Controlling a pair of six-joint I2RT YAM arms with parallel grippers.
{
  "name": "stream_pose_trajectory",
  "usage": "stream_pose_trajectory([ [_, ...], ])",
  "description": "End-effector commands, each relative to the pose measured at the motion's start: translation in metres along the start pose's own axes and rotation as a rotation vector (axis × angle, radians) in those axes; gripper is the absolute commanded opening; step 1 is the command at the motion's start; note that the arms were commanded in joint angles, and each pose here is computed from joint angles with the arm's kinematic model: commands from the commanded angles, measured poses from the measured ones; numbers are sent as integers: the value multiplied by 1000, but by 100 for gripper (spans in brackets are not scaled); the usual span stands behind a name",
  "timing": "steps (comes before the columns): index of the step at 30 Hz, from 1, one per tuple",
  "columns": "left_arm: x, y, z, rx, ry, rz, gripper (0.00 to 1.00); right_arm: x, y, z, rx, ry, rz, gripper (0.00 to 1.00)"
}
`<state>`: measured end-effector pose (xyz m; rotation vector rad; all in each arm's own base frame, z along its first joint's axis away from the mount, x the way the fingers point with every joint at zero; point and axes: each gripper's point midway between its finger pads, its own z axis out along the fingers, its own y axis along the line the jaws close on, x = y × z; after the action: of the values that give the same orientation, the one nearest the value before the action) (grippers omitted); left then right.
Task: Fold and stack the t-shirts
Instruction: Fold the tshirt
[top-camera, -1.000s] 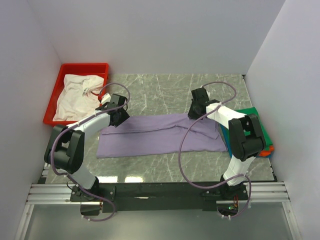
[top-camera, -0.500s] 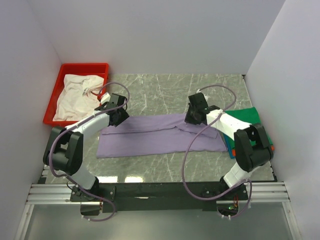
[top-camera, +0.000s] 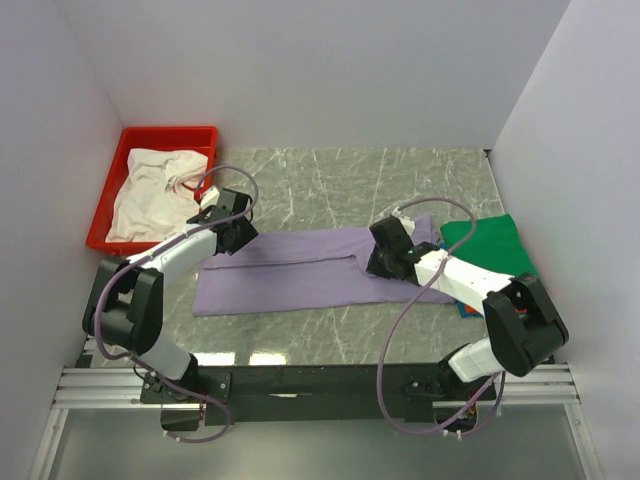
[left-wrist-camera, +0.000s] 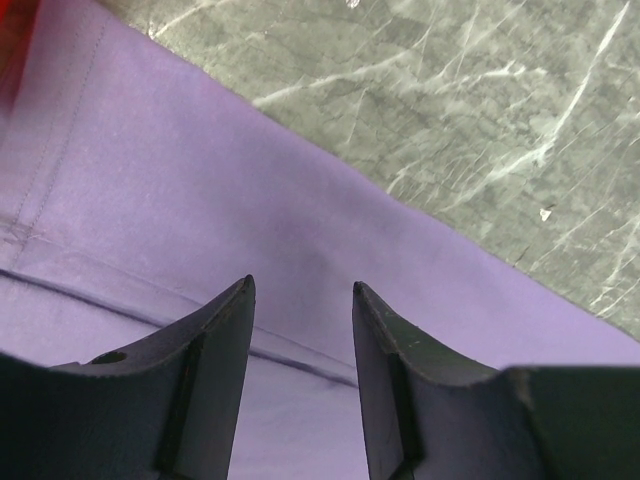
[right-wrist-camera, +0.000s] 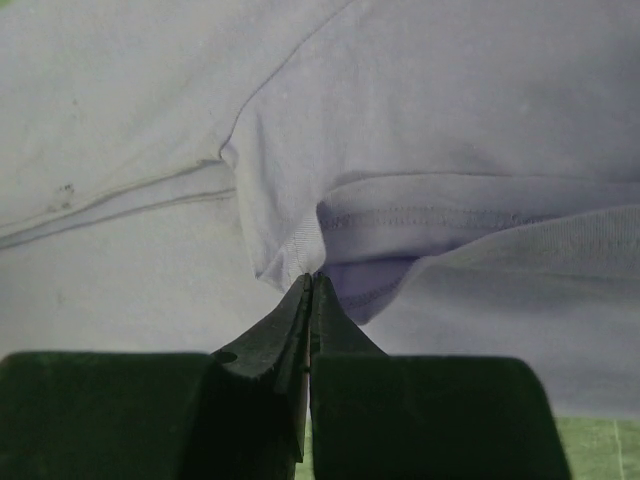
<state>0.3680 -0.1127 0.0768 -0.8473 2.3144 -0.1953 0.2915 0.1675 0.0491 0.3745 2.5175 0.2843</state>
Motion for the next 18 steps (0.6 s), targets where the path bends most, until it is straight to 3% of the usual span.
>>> stream_pose_trajectory([
  [1, -4, -5, -11, 43, -12, 13, 49, -12, 8, -9, -39, -100, 58, 0],
  [7, -4, -4, -13, 42, -13, 16, 49, 5, 14, -10, -85, -90, 60, 0],
  [9, -2, -2, -12, 37, -10, 17, 49, 10, 16, -9, -96, -83, 59, 6],
  [13, -1, -1, -12, 35, -5, 22, 49, 14, 21, -11, -109, -77, 61, 27],
  [18, -3, -1, -14, 36, -11, 26, 49, 3, 22, -28, -116, -108, 62, 37],
])
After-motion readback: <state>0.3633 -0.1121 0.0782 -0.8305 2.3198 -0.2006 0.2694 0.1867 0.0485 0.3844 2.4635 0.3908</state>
